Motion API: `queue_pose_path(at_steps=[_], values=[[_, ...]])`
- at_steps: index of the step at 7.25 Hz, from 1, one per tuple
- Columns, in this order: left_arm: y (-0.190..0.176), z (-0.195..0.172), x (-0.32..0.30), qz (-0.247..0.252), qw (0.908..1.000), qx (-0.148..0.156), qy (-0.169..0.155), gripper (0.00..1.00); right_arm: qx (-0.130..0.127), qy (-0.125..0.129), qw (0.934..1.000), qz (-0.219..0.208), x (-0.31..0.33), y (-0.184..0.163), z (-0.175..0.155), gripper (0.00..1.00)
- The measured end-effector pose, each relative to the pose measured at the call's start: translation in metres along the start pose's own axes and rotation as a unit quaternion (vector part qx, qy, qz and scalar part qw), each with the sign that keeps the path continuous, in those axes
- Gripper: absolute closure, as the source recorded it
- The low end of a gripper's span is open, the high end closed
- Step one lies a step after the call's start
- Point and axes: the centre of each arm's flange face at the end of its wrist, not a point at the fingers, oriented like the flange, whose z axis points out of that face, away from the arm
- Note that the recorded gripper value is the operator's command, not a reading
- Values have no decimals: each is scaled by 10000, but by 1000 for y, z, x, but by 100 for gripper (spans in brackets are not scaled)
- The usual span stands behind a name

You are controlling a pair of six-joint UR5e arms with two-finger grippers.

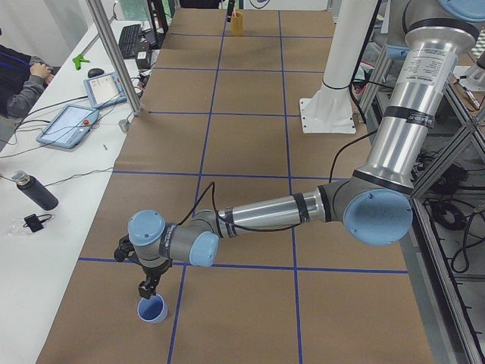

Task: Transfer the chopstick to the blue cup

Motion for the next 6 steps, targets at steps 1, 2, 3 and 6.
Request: queue_pose_path(at_steps=[1,2,3,6], values=[[-2,12,-2,35,10000,-41,-56,4,0,3,10000,-1,0,0,0,0],[-4,24,-3,63,9999,-90,-76,10,4,4,10000,-4,-1,0,0,0],[-5,34,-4,81,9998,-133,-78,26,7,6,10000,-4,-1,0,0,0],[-5,53,0,107,9995,-289,-61,99,3,13,10000,2,0,0,0,0]])
